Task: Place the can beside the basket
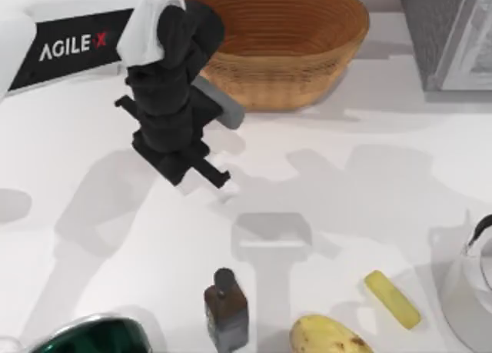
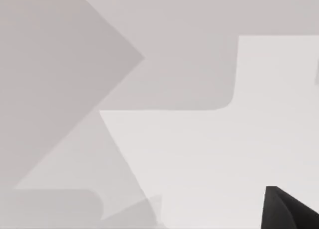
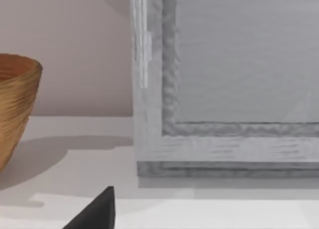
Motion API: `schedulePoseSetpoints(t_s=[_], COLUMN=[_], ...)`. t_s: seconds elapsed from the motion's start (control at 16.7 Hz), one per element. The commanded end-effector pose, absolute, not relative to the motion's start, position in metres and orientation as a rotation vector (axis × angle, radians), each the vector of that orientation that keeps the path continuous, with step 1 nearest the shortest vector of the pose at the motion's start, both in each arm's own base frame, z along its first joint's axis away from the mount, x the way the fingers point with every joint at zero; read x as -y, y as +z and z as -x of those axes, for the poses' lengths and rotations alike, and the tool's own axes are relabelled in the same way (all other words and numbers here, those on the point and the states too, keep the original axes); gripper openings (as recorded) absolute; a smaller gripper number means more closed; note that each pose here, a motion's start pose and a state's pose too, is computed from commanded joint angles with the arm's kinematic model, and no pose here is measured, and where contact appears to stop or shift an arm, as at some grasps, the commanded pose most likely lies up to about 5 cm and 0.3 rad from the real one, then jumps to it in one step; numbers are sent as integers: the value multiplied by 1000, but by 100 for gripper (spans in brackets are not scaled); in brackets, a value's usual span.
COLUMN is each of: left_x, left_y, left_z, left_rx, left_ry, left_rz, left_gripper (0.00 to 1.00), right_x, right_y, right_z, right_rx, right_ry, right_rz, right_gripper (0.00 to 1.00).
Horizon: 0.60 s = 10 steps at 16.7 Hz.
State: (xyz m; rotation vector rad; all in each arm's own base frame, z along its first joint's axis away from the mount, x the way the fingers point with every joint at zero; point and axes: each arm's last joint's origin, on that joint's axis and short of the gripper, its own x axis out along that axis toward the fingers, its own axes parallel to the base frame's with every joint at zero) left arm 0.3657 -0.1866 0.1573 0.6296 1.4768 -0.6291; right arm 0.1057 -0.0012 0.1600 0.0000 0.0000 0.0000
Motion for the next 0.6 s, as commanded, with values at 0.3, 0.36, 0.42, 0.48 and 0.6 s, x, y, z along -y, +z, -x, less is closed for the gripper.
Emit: schedulePoseSetpoints(t_s=[0.3,0.36,0.42,0.48,0.6], left_x=[157,139,117,93,41], left_y=[176,185,195,204,219], left_z=[-368,-369,-370,-371,-370], left_rx=[-1483,-1485,-1487,-1488,-1490], left_ry=[-648,-649,-640,-618,-532], left_rz=[-602,-580,-552,-515,-420], left_gripper=[0,0,0,0,0], right_x=[1,1,1,1,1], right_y=[160,160,160,160,160], right_z=[-106,-106,-106,-106,-106], right_rx=[0,0,0,0,0], right_ry=[0,0,0,0,0], right_rz=[0,0,0,0,0], right_gripper=[100,100,100,100,100])
